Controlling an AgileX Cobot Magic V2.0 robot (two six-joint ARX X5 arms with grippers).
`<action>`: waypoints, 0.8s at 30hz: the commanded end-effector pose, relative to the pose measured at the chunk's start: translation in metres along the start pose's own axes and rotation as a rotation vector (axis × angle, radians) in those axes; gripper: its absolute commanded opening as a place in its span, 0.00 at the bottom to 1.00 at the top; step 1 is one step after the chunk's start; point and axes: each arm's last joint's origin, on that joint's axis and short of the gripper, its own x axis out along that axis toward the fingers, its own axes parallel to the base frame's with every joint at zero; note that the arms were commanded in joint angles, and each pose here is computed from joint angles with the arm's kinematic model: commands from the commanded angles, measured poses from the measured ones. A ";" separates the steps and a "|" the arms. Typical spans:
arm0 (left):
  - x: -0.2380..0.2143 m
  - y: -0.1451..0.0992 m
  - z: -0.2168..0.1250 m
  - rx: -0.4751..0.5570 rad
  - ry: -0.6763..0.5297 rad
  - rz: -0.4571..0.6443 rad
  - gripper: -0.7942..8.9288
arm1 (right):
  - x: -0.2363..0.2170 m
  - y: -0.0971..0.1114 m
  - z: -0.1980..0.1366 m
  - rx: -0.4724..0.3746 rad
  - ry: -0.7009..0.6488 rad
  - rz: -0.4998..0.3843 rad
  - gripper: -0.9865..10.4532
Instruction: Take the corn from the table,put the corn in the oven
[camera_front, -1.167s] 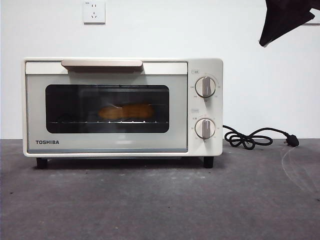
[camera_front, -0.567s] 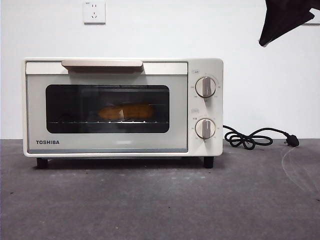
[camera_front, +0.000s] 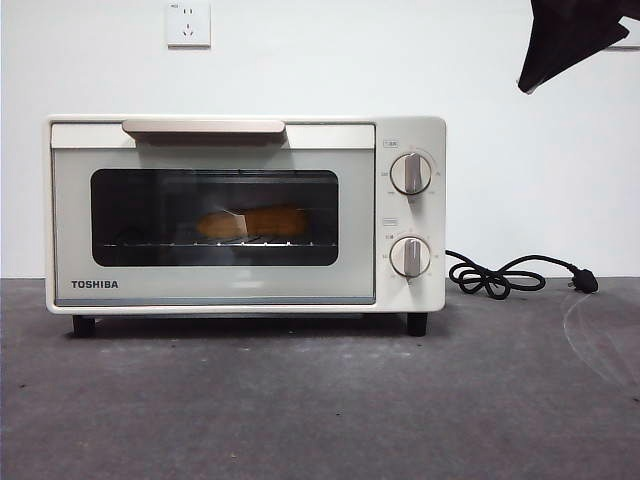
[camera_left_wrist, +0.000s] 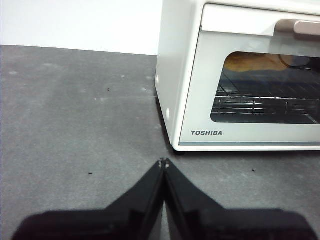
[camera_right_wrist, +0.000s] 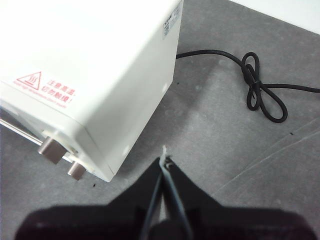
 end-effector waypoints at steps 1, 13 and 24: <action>0.001 0.001 -0.002 0.012 0.001 0.003 0.08 | 0.002 0.000 0.000 -0.006 0.001 -0.001 0.09; 0.001 0.001 -0.002 0.010 0.010 0.004 0.08 | 0.002 0.000 0.000 -0.006 0.000 -0.001 0.09; 0.001 0.001 -0.002 0.010 0.010 0.004 0.08 | 0.002 -0.002 0.000 -0.039 0.011 -0.037 0.09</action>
